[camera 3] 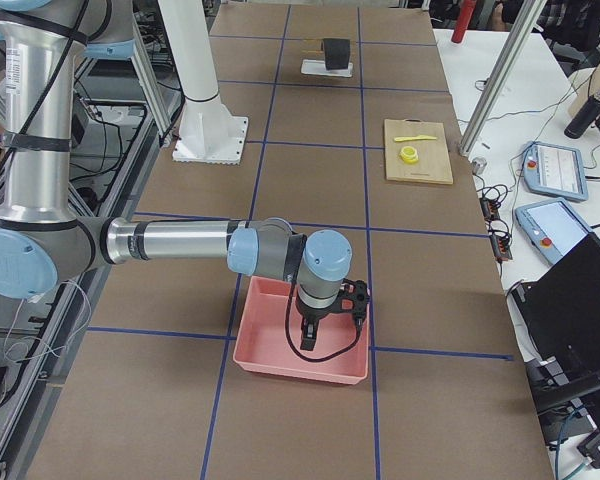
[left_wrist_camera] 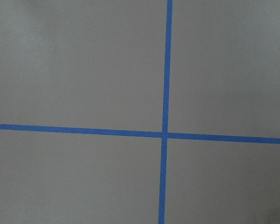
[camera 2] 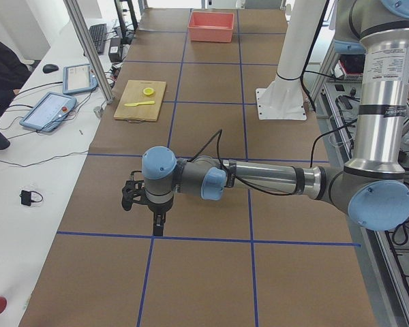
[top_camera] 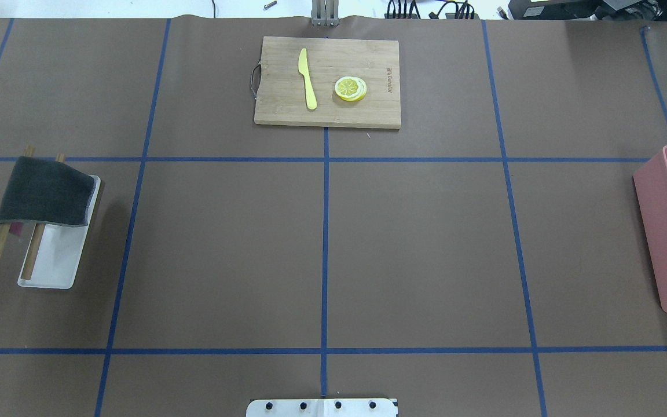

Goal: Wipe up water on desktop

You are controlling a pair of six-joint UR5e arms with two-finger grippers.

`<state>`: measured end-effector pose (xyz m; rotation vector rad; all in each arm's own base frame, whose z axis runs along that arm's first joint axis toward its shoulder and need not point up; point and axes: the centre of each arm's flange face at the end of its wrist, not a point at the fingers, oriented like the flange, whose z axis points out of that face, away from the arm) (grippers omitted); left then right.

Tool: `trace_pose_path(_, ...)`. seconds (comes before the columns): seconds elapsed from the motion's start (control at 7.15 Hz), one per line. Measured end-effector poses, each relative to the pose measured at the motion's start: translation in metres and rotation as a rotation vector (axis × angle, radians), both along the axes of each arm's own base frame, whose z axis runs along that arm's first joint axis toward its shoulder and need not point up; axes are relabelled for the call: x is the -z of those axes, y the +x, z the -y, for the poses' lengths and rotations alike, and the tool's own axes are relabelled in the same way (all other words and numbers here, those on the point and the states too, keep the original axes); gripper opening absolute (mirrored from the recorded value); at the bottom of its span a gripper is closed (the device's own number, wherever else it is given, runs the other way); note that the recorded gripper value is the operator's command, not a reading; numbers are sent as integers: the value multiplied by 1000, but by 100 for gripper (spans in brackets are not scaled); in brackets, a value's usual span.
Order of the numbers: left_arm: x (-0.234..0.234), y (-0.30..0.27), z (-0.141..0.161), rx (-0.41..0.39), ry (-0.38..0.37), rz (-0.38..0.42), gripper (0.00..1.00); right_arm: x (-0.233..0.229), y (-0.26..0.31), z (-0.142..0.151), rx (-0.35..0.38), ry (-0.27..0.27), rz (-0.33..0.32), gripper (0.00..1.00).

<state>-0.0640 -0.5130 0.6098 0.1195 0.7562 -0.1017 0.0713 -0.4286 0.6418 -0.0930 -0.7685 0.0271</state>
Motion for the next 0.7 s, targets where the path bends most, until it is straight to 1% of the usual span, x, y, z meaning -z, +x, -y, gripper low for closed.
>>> trace_pose_path(0.7,-1,0,-1,0,-2,0,99,7,2,4,-4,15,2,100)
